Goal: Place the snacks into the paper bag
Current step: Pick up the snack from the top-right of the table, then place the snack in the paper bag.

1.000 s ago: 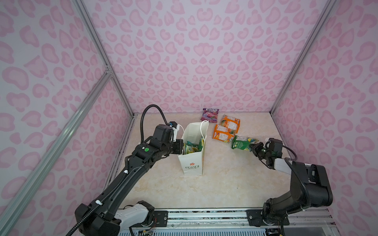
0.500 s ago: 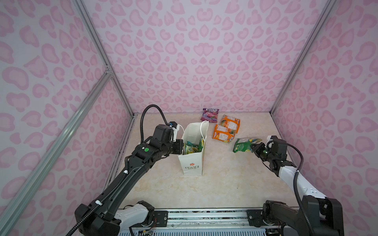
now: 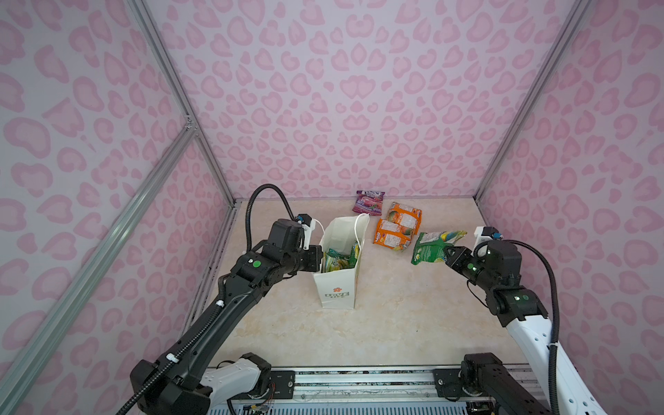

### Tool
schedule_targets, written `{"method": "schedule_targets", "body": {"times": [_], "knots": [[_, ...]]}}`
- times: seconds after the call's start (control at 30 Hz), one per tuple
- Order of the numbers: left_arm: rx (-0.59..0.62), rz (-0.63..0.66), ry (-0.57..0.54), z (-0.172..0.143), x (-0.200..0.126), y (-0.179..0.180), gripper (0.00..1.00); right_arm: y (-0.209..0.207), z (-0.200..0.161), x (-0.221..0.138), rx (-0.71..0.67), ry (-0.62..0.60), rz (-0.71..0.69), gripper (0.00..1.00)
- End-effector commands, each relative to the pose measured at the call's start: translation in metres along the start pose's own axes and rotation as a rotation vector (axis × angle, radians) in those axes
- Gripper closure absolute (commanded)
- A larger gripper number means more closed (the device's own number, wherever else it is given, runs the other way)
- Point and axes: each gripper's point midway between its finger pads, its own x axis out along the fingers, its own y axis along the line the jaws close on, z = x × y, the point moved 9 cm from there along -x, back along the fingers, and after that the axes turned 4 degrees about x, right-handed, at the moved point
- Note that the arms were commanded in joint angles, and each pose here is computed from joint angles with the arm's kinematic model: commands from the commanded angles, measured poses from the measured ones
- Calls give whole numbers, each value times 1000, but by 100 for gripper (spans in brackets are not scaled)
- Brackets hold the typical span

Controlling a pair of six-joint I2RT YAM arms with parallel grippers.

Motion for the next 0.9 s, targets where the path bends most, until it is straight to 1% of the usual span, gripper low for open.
{"method": "schedule_targets", "body": {"times": [0.0, 0.2, 0.3, 0.43, 0.53, 0.57, 0.77, 0.87], "knots": [[11, -34, -37, 6, -3, -4, 97, 21, 8, -14, -56, -38, 9, 100], [10, -41, -34, 6, -2, -5, 97, 92, 23, -40, -159, -87, 162, 100], [9, -38, -37, 5, -3, -4, 97, 132, 25, -43, -223, -91, 232, 100], [9, -43, -31, 5, -2, -5, 97, 183, 21, -34, -313, -84, 303, 100], [8, -43, -33, 5, -2, -4, 97, 213, 12, -20, -362, -82, 337, 100], [8, -43, -34, 5, -2, -5, 97, 226, 16, -23, -363, -108, 369, 100], [6, -55, -24, 5, 0, -5, 97, 261, 7, 2, -391, -107, 418, 100], [9, -42, -34, 5, -2, -4, 97, 271, 8, 12, -401, -122, 409, 100]]}}
